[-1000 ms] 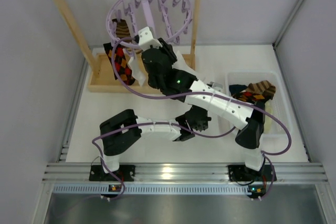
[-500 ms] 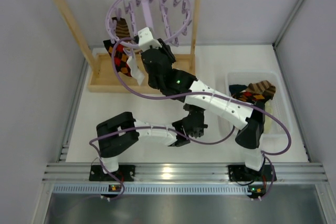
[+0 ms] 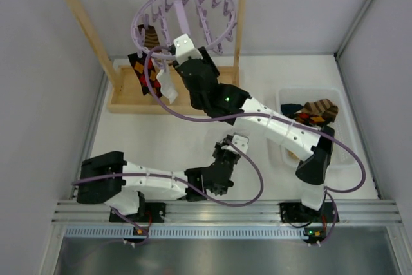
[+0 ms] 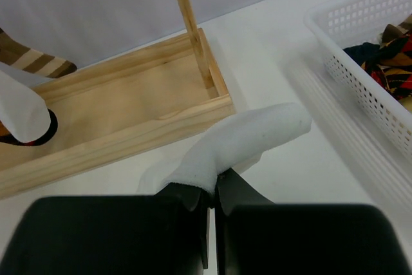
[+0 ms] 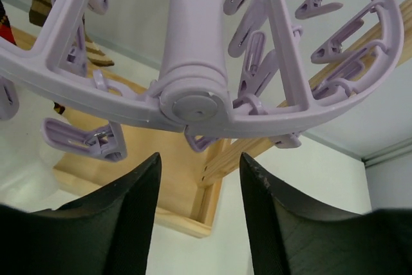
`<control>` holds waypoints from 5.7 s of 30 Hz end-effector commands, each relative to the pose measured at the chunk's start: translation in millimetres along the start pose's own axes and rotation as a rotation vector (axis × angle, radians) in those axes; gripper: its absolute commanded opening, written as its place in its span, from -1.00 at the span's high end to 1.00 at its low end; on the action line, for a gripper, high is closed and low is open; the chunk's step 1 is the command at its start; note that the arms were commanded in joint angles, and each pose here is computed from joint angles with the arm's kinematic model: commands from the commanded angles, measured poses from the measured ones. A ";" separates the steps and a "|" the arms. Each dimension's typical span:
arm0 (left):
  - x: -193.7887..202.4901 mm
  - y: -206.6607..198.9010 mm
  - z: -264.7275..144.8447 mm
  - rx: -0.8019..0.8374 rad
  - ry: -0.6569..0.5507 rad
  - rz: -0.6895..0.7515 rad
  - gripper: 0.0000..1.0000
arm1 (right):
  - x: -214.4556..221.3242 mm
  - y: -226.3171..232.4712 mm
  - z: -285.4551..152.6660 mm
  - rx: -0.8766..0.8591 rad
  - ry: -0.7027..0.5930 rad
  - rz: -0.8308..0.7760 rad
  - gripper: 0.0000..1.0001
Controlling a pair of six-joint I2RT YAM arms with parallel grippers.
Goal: Remove the socks clipped to the hanger
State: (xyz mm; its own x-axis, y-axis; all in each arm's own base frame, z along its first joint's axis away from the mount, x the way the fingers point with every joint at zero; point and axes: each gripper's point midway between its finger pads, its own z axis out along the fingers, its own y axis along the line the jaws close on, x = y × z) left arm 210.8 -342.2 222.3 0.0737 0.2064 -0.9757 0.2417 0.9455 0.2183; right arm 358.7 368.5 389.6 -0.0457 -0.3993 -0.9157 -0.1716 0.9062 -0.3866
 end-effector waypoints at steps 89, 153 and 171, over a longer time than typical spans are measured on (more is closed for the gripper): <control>65.6 216.3 -3.1 -0.322 0.421 -0.542 -0.98 | 112.6 -123.2 -132.5 -0.355 0.063 0.520 -0.99; 63.3 333.3 143.2 -0.395 -0.171 -0.518 1.00 | 119.2 -66.2 -170.7 -0.735 -0.076 0.493 -0.99; 45.1 147.8 92.8 -0.239 0.029 -0.448 1.00 | 93.6 -121.2 -182.5 -0.559 -0.115 0.638 -0.99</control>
State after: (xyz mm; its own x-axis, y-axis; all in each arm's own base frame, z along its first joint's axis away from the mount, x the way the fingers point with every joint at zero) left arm 349.7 -203.3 202.9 -0.0025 -0.2684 -0.9633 0.0432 0.9624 -0.2682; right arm 198.0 201.2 343.9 -0.2292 0.1545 -0.9610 -0.6138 0.7433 0.2659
